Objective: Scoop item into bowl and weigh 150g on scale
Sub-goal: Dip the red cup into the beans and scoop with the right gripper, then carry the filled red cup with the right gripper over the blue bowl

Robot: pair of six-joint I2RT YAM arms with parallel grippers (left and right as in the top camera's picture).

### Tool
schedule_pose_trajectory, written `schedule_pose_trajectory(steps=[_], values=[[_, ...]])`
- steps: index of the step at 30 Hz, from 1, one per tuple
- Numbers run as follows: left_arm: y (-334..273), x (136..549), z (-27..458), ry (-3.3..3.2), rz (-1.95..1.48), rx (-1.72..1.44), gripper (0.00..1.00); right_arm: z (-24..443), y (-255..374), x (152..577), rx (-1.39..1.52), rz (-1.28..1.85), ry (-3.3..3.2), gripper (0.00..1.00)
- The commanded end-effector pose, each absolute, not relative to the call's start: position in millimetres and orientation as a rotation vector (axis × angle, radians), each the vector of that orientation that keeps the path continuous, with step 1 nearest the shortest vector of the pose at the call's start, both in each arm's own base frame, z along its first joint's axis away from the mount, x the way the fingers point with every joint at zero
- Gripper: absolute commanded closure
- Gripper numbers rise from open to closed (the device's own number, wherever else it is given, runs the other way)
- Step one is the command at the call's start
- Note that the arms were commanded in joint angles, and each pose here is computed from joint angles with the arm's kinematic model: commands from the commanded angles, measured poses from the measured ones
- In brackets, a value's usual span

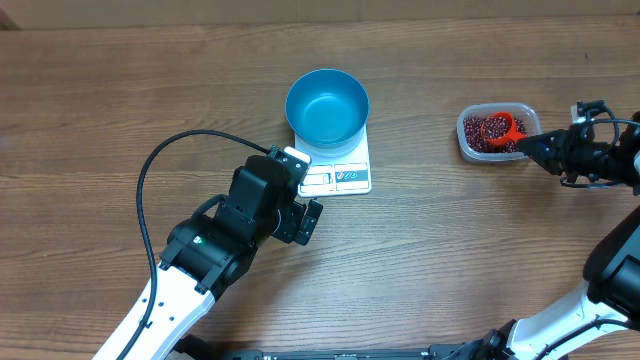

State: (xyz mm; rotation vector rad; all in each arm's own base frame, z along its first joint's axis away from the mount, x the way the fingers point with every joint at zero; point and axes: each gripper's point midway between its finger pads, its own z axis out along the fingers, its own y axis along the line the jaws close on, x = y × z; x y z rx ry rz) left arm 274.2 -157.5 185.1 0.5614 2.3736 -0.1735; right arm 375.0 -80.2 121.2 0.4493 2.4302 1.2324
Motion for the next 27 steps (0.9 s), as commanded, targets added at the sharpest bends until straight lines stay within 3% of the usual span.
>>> schedule_pose_trajectory(steps=[1, 27], values=[[-158.7, 274.6, 185.1, 2.368, -0.179, 0.583, 0.00, 127.8, -79.1, 375.6, 0.445, 1.290, 2.374, 0.96], [-158.7, 274.6, 185.1, 2.368, -0.179, 0.583, 0.00, 152.3, -60.2, 366.5, 0.414, 1.479, 2.262, 0.96]])
